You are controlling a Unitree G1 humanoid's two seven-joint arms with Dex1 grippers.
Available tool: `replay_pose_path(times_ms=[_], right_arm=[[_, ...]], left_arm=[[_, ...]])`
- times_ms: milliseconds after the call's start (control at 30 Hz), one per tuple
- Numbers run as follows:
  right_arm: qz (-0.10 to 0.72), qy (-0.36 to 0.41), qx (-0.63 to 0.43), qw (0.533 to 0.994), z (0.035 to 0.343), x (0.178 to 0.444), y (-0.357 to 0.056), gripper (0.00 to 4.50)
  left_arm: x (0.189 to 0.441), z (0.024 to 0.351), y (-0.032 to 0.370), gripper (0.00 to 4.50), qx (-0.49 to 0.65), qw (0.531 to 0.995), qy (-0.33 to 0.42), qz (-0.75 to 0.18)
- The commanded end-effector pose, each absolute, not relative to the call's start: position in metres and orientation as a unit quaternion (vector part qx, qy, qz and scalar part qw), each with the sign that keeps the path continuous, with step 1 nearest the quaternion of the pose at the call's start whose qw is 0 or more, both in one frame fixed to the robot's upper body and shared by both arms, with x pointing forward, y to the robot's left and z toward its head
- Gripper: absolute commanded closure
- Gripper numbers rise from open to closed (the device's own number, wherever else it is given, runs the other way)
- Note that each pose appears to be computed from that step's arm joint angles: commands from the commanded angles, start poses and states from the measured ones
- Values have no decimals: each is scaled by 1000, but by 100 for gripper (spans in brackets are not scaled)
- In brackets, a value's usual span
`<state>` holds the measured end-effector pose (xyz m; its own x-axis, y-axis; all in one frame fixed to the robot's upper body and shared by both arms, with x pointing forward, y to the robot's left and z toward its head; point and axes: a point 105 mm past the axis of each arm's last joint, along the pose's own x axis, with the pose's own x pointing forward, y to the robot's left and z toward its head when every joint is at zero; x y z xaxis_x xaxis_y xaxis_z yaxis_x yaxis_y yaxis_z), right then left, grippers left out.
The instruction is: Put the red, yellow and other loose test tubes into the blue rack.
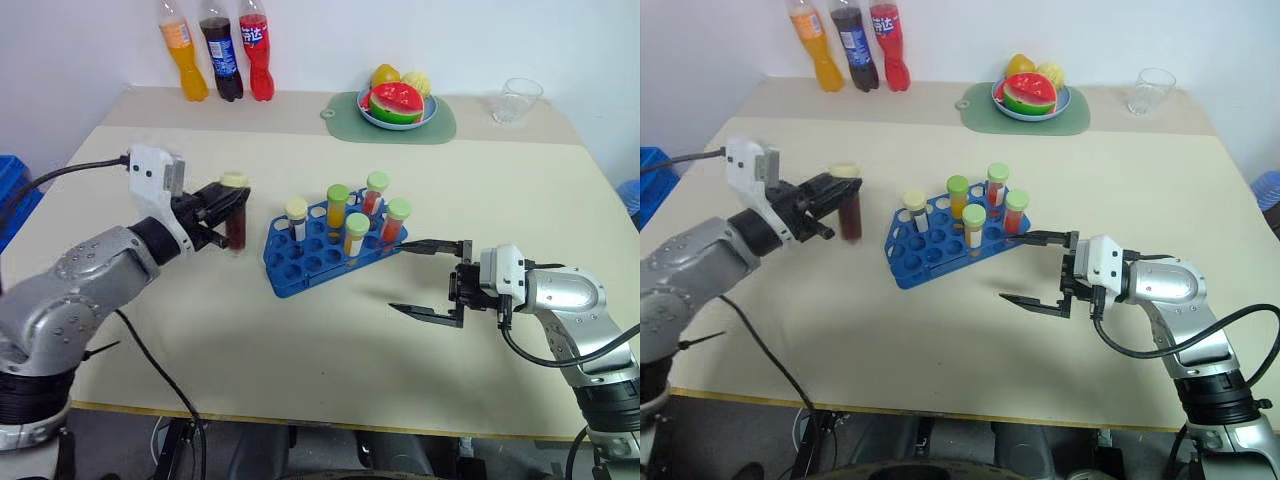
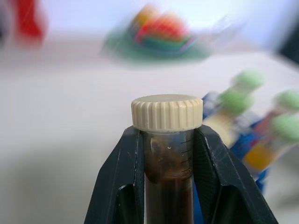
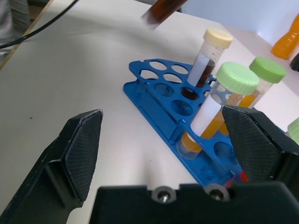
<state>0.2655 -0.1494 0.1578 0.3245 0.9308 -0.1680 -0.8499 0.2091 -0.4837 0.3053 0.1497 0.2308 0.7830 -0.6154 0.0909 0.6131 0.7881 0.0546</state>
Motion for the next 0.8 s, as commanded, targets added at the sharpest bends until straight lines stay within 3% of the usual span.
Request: replay_pose_path(times_ms=[33, 300, 533, 800], right_arm=[[558, -90, -261, 783, 167, 264, -157, 0], [534, -77, -270, 798, 171, 258, -171, 0], [517, -57, -274, 809, 175, 249, -182, 0], [505, -38, -283, 815, 185, 239, -192, 0]], left_arm=[[295, 244, 133, 355, 67, 913, -168, -367], [299, 211, 100, 355, 99, 868, -257, -414], [308, 188, 78, 355, 72, 859, -256, -438], [294, 167, 64, 355, 50, 845, -237, -478]])
